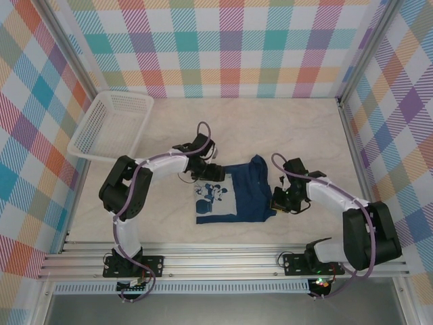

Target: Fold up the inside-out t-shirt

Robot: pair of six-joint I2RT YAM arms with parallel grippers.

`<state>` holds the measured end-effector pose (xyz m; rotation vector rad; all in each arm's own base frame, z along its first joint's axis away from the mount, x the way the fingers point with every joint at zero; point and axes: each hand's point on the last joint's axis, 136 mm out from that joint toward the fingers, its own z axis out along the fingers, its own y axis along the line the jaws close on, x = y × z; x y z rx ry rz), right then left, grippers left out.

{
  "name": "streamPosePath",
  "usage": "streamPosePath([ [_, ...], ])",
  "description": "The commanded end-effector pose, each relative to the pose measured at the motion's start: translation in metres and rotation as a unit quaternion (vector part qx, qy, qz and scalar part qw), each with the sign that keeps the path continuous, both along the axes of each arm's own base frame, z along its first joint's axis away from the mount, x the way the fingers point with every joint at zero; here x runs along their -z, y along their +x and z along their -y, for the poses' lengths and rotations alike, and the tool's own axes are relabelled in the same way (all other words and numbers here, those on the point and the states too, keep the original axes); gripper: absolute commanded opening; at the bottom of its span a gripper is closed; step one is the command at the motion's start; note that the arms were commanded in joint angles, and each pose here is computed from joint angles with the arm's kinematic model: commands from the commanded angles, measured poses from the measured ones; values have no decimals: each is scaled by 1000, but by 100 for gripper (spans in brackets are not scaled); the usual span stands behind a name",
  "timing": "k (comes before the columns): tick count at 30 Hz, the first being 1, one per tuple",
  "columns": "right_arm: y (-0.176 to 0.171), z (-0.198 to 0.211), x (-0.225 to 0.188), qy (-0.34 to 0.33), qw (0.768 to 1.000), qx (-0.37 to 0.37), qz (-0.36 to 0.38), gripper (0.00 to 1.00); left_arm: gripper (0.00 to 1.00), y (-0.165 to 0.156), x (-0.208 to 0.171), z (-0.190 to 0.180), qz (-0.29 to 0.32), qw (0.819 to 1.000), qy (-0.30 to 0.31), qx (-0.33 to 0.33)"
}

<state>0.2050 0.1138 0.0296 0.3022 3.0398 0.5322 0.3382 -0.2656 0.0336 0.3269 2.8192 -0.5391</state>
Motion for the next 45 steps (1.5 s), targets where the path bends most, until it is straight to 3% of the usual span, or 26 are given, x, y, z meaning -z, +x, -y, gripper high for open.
streamPosePath([
  [1,21,11,-8,-26,999,1,26,6,73,-32,19,-30,-49,998,42,-23],
  [5,36,19,-11,-33,999,3,38,0,73,-63,28,-55,-76,994,61,-58],
  [9,63,26,-16,-41,998,0,54,0,73,-101,22,-56,-102,992,18,-71],
  [16,118,43,-34,-75,993,-8,89,14,77,-159,-32,-13,-83,990,-102,48],
  [18,127,42,-43,-77,991,-13,104,25,78,-150,-47,-18,-43,994,-91,50],
  [23,123,29,-59,-36,990,-17,135,42,80,-85,-83,-34,62,996,-71,-10],
  [28,116,-12,-64,48,985,-54,159,43,79,-20,-98,-12,94,990,-104,-25],
  [31,123,-10,-54,26,988,-44,148,43,76,5,-77,-9,68,995,-61,-35],
  [35,143,10,-36,-47,989,-35,133,44,72,16,-47,-16,27,999,-12,-44],
  [45,161,-19,-6,-27,992,-82,92,45,59,-13,-26,-17,-21,999,-32,-10],
])
